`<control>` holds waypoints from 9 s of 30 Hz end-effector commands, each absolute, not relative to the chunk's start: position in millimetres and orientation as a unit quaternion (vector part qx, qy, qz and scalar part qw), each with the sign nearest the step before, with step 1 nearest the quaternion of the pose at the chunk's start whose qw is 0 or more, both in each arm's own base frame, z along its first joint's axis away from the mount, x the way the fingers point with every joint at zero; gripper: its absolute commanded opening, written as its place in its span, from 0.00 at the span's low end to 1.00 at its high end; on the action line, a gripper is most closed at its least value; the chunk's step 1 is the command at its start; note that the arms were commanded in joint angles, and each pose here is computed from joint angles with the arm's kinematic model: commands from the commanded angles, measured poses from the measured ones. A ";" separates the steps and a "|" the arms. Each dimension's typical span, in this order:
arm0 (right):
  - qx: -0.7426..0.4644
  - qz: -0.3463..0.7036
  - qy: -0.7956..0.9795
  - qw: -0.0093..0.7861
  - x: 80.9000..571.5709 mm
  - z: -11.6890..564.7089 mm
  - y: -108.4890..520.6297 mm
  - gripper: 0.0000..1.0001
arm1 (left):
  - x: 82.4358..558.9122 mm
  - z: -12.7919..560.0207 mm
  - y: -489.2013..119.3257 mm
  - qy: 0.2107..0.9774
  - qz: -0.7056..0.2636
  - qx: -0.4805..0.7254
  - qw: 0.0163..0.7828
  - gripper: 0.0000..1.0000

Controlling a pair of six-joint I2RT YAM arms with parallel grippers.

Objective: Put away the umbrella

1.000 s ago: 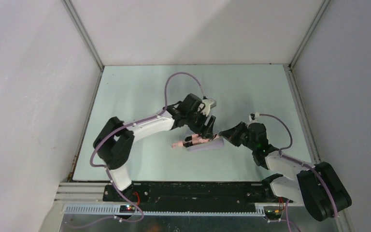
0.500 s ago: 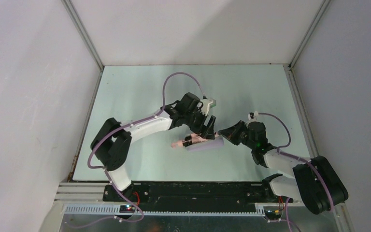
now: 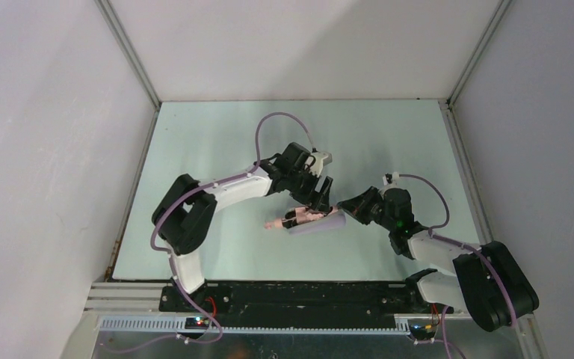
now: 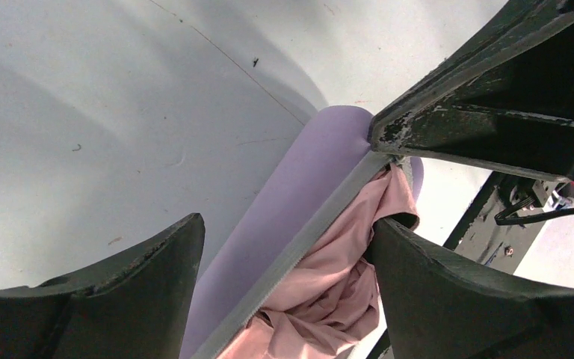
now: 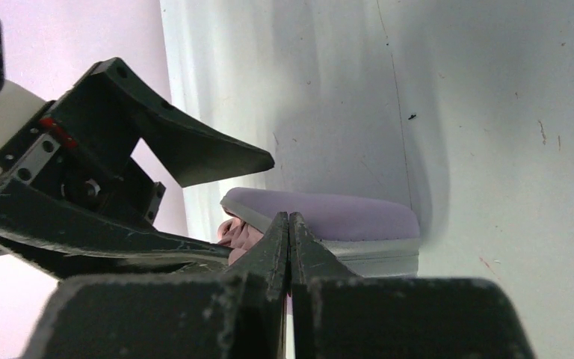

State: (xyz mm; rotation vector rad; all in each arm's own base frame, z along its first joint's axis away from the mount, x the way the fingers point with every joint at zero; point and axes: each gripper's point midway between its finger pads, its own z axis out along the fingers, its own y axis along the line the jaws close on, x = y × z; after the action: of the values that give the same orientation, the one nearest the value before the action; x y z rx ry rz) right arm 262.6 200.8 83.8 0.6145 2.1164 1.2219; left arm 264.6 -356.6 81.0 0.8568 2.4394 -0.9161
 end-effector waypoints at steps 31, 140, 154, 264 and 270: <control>0.147 0.496 0.782 0.347 236.8 120.8 260.5 0.00 | 250.1 15.7 -363.5 0.892 -0.277 0.274 0.229 0.21; 0.036 0.448 0.823 0.348 181.4 109.5 285.9 0.00 | 198.6 13.5 -353.8 0.890 -0.266 0.216 0.302 0.27; 0.046 0.426 0.830 0.358 210.7 96.2 247.1 0.00 | 155.5 69.7 -361.7 0.835 -0.358 0.324 0.264 1.00; 0.034 0.466 0.828 0.311 195.0 102.8 234.4 0.00 | 163.0 50.4 -345.9 0.831 -0.234 0.338 0.376 0.82; 0.027 0.487 0.820 0.300 180.0 115.9 257.5 0.00 | 169.2 53.7 -366.3 0.827 -0.252 0.326 0.383 0.66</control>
State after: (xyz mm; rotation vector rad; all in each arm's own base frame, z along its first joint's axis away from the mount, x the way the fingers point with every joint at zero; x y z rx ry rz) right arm 186.9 232.0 86.6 0.1128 2.2335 1.1918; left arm 156.4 -337.7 34.7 0.8754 2.2003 -0.5752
